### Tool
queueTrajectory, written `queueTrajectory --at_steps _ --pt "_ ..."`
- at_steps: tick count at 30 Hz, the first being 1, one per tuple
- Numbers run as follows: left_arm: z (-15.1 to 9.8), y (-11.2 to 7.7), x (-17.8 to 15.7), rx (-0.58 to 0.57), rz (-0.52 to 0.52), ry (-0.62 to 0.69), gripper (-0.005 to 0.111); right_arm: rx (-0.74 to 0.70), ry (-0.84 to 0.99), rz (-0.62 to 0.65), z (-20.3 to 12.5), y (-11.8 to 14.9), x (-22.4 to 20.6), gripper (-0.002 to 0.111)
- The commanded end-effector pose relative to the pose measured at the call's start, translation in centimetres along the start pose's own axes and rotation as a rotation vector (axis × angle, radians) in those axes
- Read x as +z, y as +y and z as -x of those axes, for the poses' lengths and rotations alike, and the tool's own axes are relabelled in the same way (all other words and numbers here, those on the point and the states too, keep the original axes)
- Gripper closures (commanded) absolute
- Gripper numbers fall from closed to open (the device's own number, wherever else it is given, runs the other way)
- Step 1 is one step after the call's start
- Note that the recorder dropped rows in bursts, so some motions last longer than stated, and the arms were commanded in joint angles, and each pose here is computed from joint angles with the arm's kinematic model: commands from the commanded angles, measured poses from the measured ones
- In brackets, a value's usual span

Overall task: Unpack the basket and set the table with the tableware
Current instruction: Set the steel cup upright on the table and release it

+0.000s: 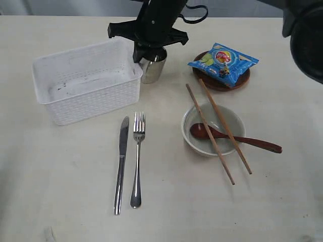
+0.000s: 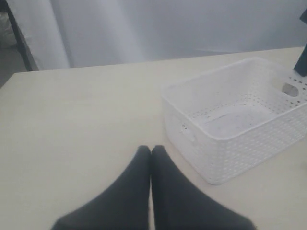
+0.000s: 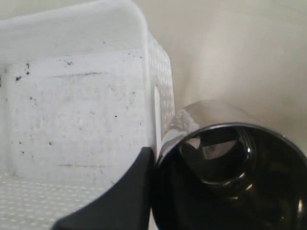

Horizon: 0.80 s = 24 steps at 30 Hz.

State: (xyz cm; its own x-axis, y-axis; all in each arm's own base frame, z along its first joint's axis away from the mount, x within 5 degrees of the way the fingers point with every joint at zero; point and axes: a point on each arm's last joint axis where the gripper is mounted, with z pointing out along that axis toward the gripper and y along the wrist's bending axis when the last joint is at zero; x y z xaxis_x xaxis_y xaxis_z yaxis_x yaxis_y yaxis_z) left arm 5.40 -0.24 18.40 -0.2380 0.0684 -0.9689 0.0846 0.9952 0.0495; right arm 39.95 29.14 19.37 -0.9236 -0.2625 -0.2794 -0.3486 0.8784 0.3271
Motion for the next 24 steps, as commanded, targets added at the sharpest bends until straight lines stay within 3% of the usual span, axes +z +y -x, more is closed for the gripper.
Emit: queueTrajectory --at_steps 1,10,13,18,24 --pt "0.0 0.0 0.0 0.001 0.003 -0.009 0.107 -0.003 -0.003 0.054 -0.6 1.8 2.1 0.109" --pt "0.0 0.0 0.0 0.001 0.003 -0.009 0.107 -0.115 -0.073 0.12 0.0 5.3 1.0 0.109" --pt "0.0 0.0 0.0 0.001 0.003 -0.009 0.107 -0.15 -0.06 0.028 0.6 4.4 -0.2 0.109" --pt "0.0 0.0 0.0 0.001 0.003 -0.009 0.107 -0.078 -0.034 -0.15 1.4 1.3 -1.5 0.109" --pt "0.0 0.0 0.0 0.001 0.003 -0.009 0.107 -0.035 0.025 -0.169 1.2 0.0 -0.8 0.109"
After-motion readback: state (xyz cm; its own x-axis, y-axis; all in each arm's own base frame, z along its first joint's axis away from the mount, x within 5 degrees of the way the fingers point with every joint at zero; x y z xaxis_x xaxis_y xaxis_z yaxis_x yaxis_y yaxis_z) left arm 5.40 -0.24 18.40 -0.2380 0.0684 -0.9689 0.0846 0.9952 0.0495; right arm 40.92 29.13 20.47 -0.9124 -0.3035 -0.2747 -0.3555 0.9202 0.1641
